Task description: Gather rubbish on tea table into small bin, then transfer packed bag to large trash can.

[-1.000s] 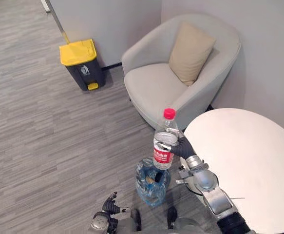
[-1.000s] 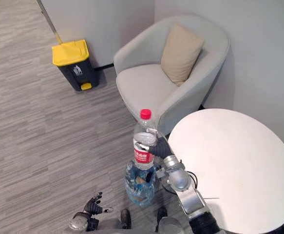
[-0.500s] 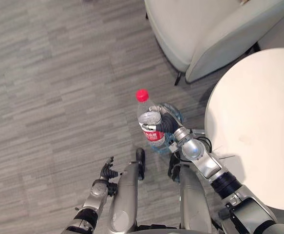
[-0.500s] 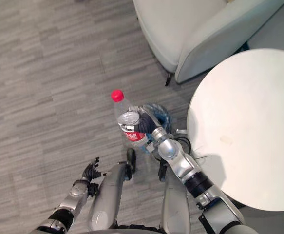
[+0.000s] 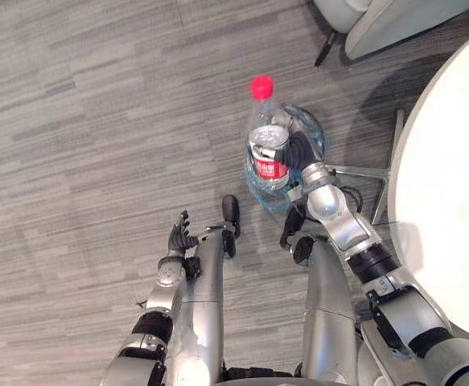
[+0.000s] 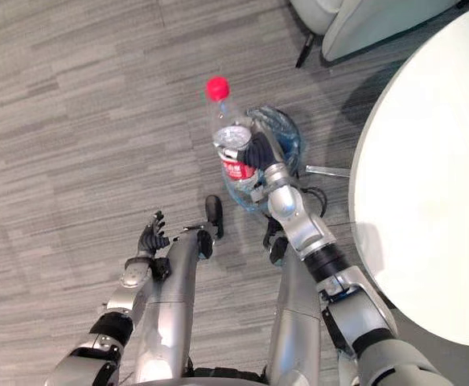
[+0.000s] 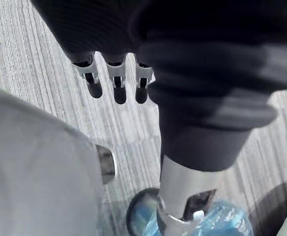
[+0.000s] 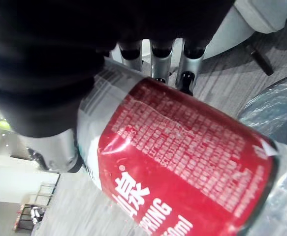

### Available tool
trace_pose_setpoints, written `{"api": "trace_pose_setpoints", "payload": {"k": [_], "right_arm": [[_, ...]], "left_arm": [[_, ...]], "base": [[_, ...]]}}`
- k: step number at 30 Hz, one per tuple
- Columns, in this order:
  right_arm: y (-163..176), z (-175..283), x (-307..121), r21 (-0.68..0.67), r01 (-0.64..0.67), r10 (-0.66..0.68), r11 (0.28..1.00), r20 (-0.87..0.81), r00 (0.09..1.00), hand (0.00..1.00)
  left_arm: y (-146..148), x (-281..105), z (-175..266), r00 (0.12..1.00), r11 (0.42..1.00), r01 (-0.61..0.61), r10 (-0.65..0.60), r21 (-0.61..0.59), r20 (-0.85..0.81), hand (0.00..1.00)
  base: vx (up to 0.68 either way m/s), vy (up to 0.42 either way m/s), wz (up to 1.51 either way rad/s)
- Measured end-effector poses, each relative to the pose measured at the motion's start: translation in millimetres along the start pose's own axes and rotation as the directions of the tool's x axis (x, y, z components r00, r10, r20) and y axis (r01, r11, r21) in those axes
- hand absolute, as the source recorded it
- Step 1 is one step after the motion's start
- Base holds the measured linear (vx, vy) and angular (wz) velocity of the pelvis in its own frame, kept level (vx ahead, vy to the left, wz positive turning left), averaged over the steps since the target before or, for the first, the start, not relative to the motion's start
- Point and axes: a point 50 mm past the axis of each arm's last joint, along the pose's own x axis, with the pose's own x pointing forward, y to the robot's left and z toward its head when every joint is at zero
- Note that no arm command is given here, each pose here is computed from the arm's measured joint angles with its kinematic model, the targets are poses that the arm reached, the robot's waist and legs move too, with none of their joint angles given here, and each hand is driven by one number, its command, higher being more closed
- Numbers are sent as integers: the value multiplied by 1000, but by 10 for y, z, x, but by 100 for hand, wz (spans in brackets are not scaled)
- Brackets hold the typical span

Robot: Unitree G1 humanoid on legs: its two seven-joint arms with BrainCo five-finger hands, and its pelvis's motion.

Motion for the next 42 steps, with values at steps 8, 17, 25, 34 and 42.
{"api": "trace_pose_setpoints", "payload": {"k": [8, 17, 25, 34, 42], "right_arm": [[-320, -251, 114, -75, 121, -130, 990, -121, 984, 100], [-368, -394, 116, -95, 128, -144, 987, -192, 971, 100], [-293, -406, 113, -76, 118, -131, 990, -211, 969, 0], [-154, -375, 88, -36, 116, -121, 993, -216, 969, 0], [-75, -324, 54, -31, 104, -108, 994, -191, 976, 0]], "left_arm": [[-16, 67, 190, 998, 1000, -10, 12, -26, 68, 0], [-15, 70, 281, 993, 999, -8, 14, -51, 115, 0], [-22, 70, 284, 993, 999, -8, 15, -53, 116, 0], [-17, 70, 280, 993, 999, -10, 16, -53, 114, 0], [-8, 71, 273, 994, 998, -18, 25, -59, 110, 0]], "base": [[-26, -27, 11], [-14, -10, 4], [-19, 1, 2], [-32, 0, 2], [-31, 5, 0]]}}
